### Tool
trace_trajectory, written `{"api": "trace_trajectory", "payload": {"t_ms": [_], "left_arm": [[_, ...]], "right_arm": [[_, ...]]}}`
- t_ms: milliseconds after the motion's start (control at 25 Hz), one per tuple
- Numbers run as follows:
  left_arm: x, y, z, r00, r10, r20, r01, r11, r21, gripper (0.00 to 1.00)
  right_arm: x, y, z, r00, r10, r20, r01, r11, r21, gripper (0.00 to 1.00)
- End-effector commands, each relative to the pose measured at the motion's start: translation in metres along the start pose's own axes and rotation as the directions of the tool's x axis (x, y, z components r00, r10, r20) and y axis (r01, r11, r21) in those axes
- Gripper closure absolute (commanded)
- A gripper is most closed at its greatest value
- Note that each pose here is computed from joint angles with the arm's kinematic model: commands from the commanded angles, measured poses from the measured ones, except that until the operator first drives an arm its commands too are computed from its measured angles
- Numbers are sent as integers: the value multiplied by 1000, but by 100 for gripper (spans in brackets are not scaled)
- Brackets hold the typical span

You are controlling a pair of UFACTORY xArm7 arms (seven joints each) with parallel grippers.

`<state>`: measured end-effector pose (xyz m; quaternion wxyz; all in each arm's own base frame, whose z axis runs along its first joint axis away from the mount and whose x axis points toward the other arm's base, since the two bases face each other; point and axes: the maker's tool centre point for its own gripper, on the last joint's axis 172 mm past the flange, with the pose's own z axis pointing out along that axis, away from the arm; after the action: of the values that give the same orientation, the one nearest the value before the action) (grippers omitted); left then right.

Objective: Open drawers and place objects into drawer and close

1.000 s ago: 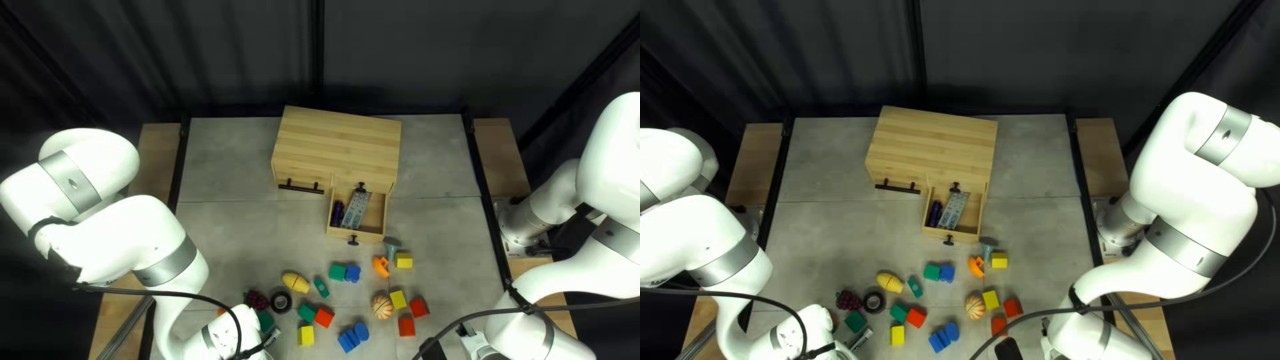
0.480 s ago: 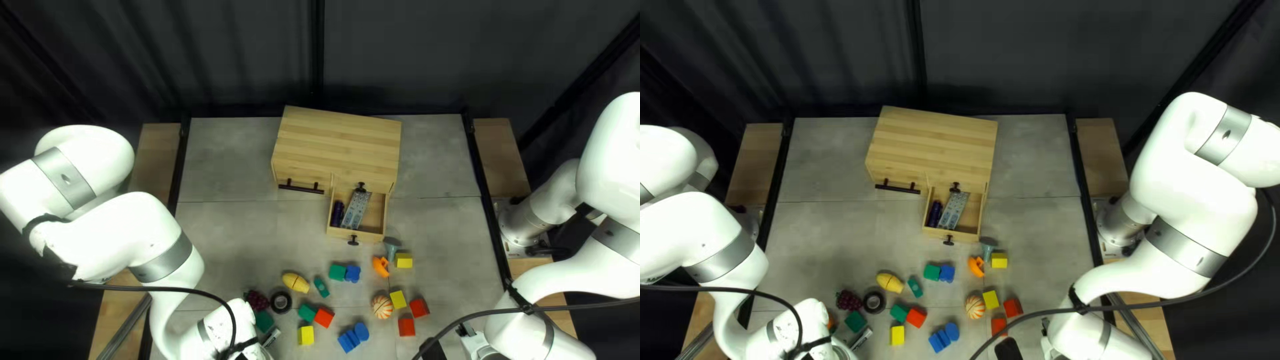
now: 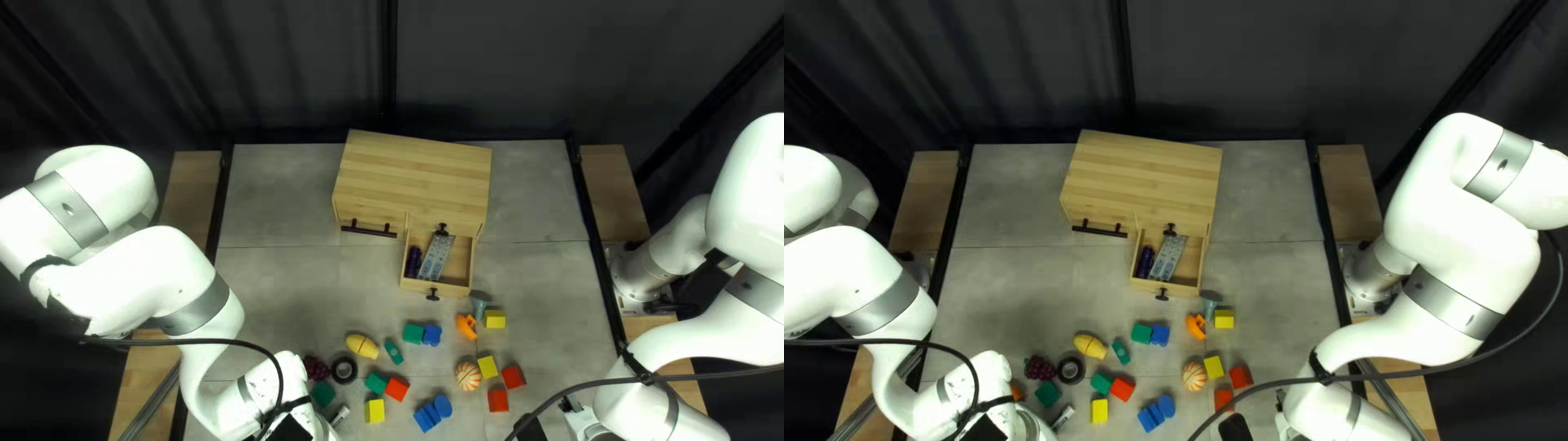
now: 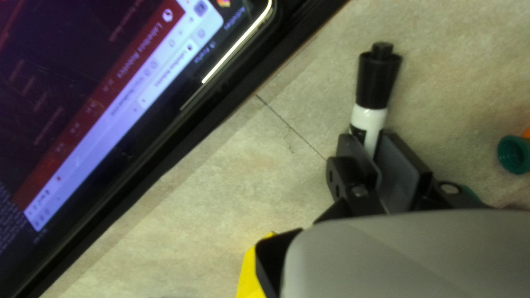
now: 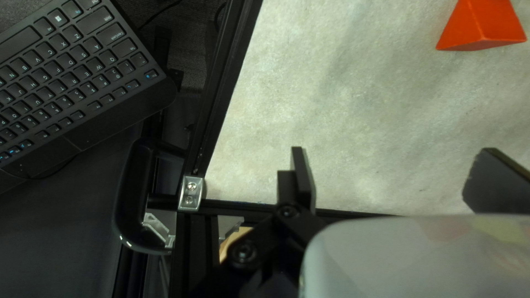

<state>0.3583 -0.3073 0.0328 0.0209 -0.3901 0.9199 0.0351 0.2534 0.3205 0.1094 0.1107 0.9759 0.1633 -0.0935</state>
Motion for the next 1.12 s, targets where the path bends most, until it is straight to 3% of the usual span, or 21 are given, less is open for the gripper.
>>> {"api": "trace_trajectory", "payload": {"t_ms": [40, 280, 520, 720, 760, 800, 840, 1000, 1120], "left_arm": [[-2, -5, -18, 1000, -2, 6, 2, 1000, -12, 89], [-13, -10, -37, 1000, -4, 14, 5, 1000, -25, 98], [-66, -8, -76, 998, -29, 48, 31, 999, -28, 100], [-104, -7, -90, 997, -42, 69, 45, 998, -35, 100], [-103, -9, -87, 997, -43, 69, 46, 998, -33, 89], [-103, -9, -87, 997, -43, 69, 46, 998, -33, 18], [-100, -10, -82, 997, -44, 67, 46, 999, -28, 4], [-86, -14, -66, 997, -57, 53, 58, 998, -15, 0], [-53, -9, -57, 995, -97, 26, 97, 995, -12, 0]], "right_arm": [[0, 0, 0, 1000, 0, 0, 0, 1000, 0, 0], [0, 0, 0, 1000, 0, 0, 0, 1000, 0, 0], [0, 0, 0, 1000, 0, 0, 0, 1000, 0, 0], [0, 0, 0, 1000, 0, 0, 0, 1000, 0, 0], [0, 0, 0, 1000, 0, 0, 0, 1000, 0, 0], [0, 0, 0, 1000, 0, 0, 0, 1000, 0, 0], [0, 0, 0, 1000, 0, 0, 0, 1000, 0, 0], [0, 0, 0, 1000, 0, 0, 0, 1000, 0, 0], [0, 0, 0, 1000, 0, 0, 0, 1000, 0, 0]]}}
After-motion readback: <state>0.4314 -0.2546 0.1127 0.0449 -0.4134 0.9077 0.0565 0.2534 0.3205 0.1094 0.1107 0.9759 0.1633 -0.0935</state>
